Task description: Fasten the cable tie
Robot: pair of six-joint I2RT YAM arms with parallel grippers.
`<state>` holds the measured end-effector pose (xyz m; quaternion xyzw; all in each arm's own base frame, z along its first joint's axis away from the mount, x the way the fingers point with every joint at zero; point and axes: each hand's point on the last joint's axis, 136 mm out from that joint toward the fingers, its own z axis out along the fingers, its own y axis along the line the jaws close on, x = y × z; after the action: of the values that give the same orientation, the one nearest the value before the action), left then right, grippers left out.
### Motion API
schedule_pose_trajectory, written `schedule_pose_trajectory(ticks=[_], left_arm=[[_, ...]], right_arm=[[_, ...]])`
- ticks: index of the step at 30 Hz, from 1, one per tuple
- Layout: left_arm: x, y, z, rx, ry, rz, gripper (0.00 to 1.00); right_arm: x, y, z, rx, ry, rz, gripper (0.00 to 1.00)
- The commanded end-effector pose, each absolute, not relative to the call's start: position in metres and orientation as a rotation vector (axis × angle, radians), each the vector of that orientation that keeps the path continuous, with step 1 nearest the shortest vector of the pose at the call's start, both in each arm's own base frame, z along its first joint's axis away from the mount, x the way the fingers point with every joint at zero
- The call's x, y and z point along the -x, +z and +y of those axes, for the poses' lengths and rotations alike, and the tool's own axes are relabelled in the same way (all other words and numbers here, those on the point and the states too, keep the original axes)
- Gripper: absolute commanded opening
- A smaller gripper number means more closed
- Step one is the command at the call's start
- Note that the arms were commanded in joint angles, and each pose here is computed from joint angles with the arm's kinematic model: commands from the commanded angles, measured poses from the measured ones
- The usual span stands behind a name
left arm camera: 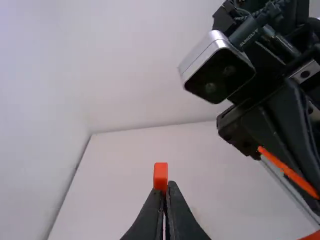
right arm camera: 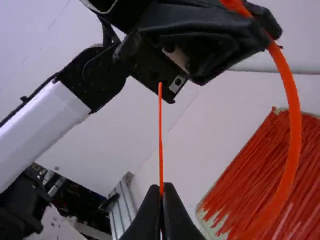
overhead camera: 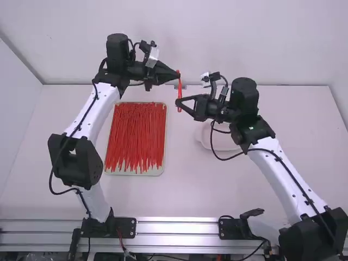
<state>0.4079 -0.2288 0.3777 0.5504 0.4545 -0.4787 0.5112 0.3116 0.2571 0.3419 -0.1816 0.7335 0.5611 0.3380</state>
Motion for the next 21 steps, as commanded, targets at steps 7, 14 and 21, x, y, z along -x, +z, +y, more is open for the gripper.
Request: schedule_pose_trajectory(ticks=[7, 14, 21], left_arm=[[-0.395, 0.372, -0.233, -1.377, -1.112, 1.023, 0.02], [-0.395, 0.372, -0.235, -1.401, -1.069, 0.973, 0.02], [-0.395, 0.377, -0.239, -1.423, -1.025, 0.916, 0.02]], right_arm=[[-0.306, 0.357, 0.256, 0.499, 1.464, 1.880, 0.00], [-0.306, 0.358, 0.256, 0.451, 1.501, 1.905, 0.00], [-0.307, 0.358, 0.256, 0.445, 1.504, 1.907, 0.00]])
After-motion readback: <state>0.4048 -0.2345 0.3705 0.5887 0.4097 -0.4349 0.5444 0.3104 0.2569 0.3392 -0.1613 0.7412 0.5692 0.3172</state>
